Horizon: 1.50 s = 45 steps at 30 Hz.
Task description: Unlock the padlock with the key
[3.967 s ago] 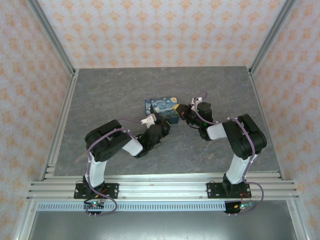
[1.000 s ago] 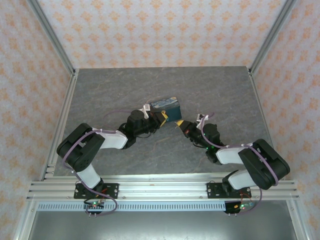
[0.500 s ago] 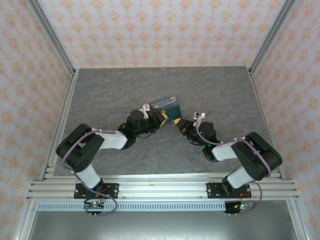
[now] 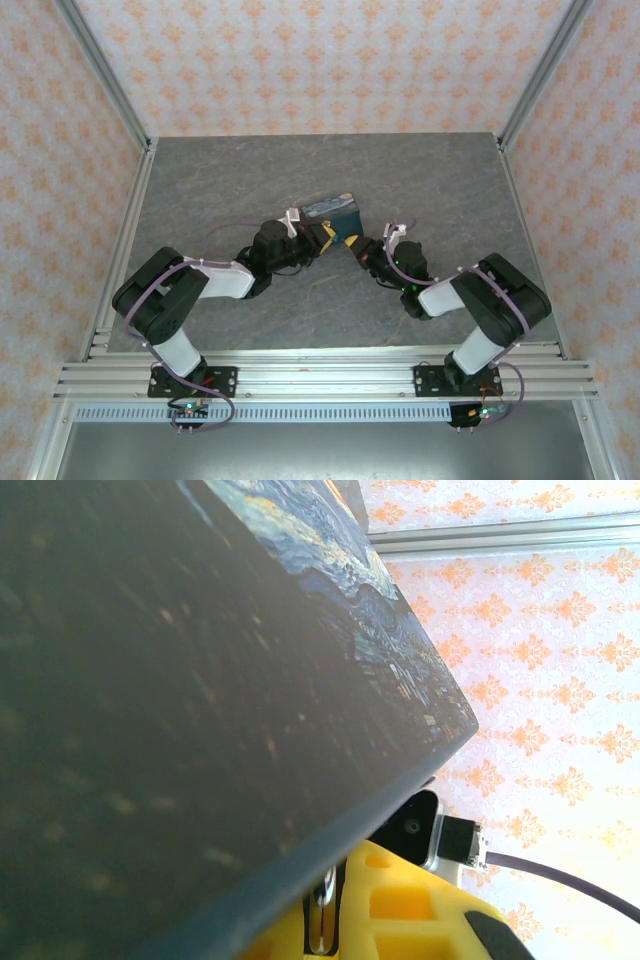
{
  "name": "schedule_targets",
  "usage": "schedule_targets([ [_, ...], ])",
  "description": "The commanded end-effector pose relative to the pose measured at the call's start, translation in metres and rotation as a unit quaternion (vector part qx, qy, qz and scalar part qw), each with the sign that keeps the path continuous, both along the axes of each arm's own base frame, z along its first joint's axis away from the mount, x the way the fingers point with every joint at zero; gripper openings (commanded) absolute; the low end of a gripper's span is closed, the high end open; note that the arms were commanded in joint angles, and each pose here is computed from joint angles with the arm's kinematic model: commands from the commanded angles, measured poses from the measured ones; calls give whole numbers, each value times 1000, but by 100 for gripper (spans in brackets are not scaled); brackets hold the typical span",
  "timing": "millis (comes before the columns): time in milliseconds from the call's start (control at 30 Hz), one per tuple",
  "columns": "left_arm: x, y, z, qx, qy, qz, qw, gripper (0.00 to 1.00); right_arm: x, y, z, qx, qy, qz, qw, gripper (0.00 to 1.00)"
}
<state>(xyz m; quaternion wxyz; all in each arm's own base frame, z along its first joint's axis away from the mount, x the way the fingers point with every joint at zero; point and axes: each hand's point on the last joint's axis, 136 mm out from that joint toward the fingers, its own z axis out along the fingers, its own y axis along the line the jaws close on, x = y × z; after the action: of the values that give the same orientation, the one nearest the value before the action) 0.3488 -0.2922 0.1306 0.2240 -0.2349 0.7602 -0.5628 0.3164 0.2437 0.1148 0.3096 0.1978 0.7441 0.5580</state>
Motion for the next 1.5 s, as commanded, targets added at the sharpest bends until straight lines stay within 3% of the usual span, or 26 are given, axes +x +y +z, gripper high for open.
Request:
schedule_targets([
  [0,3,-2,33,-32,-42,-5,999,0,7,8,23,26,-35,3,999,0],
  [1467,2,-2,26,-22,-37,-7,999,0,7,18,35,31,-41,17,999,0],
])
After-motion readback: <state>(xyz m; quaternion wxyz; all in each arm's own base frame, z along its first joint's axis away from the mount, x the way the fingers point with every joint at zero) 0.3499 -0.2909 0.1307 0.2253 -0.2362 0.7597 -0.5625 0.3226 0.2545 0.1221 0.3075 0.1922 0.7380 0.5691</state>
